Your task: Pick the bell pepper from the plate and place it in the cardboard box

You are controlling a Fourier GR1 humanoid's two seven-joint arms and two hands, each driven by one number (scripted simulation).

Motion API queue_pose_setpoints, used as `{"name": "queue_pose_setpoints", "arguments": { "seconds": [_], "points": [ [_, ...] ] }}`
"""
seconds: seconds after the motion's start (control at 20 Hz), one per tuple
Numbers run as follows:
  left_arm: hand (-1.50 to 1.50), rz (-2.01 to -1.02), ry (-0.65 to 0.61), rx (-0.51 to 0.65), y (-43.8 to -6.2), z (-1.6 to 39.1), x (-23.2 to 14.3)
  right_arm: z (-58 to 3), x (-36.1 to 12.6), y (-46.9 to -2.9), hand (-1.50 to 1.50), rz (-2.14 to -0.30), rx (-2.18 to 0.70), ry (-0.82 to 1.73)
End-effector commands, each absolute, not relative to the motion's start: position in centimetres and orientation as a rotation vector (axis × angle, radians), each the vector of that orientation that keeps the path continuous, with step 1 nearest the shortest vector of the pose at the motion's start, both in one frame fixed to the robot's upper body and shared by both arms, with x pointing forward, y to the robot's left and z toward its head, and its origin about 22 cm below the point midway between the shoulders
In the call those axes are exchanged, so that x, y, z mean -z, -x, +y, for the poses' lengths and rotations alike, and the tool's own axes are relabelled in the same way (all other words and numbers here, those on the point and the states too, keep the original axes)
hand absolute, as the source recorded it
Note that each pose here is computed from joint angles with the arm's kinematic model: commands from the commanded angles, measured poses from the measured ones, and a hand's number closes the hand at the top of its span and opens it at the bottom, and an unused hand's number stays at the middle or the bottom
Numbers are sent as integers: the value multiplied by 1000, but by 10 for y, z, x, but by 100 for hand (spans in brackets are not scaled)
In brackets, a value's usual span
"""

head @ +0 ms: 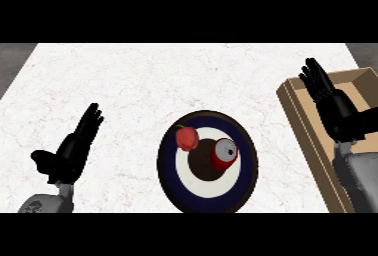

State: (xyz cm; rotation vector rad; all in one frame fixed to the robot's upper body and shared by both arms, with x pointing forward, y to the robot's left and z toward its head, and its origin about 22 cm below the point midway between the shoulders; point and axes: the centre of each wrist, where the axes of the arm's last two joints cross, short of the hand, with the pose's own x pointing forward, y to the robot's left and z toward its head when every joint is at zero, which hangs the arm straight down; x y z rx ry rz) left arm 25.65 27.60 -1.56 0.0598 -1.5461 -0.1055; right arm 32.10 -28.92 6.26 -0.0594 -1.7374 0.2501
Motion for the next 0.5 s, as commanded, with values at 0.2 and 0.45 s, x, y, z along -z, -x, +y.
{"name": "queue_pose_setpoints", "arguments": {
  "seconds": [0.2, 0.45],
  "points": [
    [0, -1513, -104, -6, -256, 305, -26, -199, -49, -333, -150, -1595, -140, -252],
    [0, -1455, -51, -34, -259, 318, -33, -191, -34, -315, -150, -1862, 114, 165]
  ]
}}
